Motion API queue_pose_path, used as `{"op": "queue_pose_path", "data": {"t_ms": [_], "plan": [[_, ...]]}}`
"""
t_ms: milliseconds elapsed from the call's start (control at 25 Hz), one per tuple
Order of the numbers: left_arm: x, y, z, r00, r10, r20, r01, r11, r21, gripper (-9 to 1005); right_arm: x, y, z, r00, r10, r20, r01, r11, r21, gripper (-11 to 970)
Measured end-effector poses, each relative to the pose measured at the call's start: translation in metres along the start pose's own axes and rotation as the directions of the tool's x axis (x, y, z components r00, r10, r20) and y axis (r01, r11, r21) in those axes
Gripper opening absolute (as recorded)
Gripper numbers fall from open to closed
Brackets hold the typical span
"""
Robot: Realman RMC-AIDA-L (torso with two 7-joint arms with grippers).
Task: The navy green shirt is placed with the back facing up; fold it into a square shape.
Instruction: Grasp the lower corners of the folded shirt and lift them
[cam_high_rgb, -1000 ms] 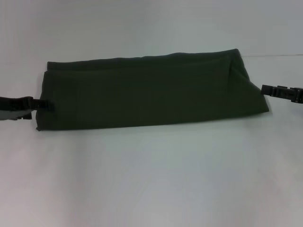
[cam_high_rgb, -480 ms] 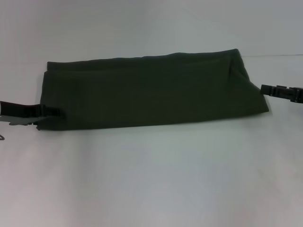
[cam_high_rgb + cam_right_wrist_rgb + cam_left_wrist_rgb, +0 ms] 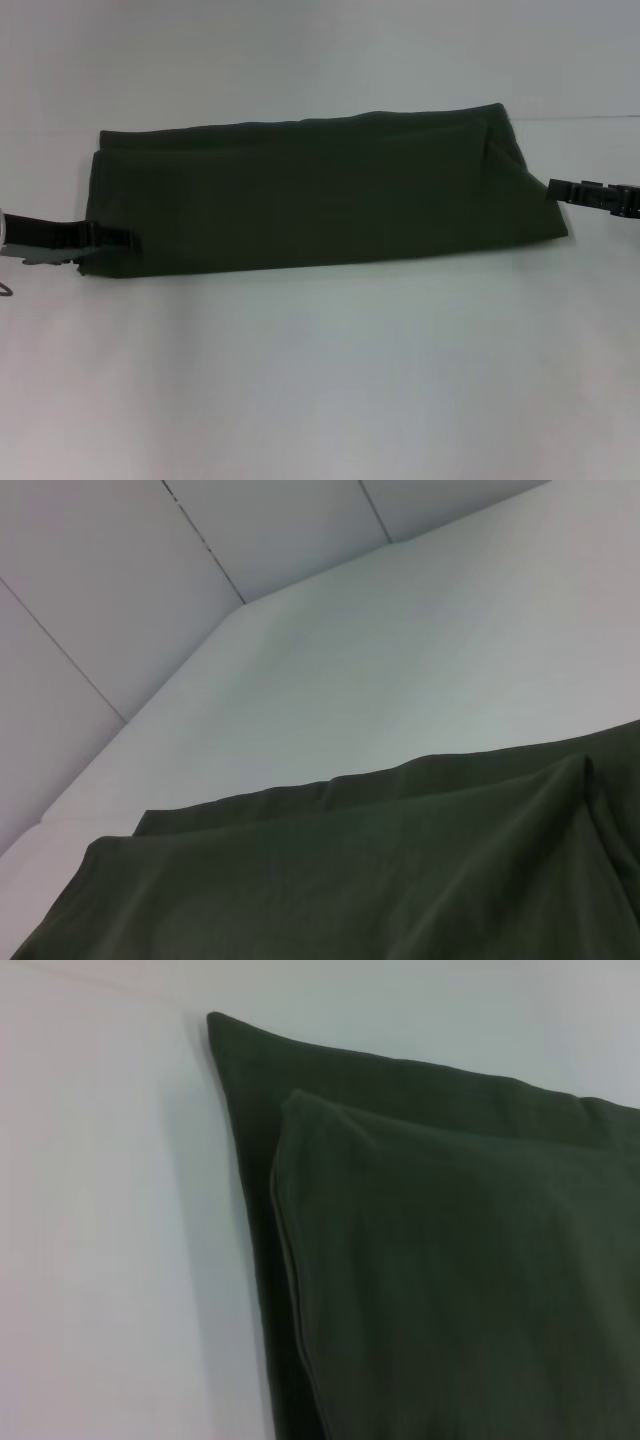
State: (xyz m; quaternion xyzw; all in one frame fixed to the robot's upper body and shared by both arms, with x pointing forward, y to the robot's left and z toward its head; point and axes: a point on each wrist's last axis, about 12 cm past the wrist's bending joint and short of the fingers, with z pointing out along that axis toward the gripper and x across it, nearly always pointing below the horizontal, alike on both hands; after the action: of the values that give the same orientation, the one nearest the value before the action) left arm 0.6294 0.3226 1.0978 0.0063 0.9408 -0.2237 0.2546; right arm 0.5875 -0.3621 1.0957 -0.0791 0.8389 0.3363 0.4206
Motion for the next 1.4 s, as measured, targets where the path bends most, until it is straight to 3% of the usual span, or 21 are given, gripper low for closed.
{"op": "queue_pose_path", "data": {"t_ms": [480, 560, 800, 1240, 1400], "plan": [[0.001, 0.0, 0.002, 1.0, 0.007, 0.004, -0.007, 1.0, -0.011, 846, 0.0, 0.0, 0.0, 1.0, -0.001, 0.001, 0.001, 1.0, 0.0, 834], [0.001, 0.001, 0.002, 1.0, 0.004, 0.009, -0.004, 1.0, -0.017, 711, 0.0, 0.0, 0.0, 1.0, 0.0, 0.001, 0.0, 1.0, 0.0, 834], [0.004, 0.004, 0.004, 1.0, 0.0, 0.013, 0.001, 1.0, -0.028, 480, 0.0, 0.0, 0.0, 1.0, 0.001, 0.001, -0.001, 1.0, -0.002, 834], [0.007, 0.002, 0.011, 0.999, 0.051, -0.003, -0.051, 0.998, -0.039, 281, 0.001, 0.001, 0.001, 1.0, 0.002, 0.001, -0.002, 1.0, -0.003, 835], [0.006, 0.0, 0.012, 0.998, 0.056, -0.005, -0.056, 0.998, -0.039, 116, -0.001, 0.002, 0.003, 1.0, -0.002, 0.002, 0.002, 1.0, -0.007, 835]]}}
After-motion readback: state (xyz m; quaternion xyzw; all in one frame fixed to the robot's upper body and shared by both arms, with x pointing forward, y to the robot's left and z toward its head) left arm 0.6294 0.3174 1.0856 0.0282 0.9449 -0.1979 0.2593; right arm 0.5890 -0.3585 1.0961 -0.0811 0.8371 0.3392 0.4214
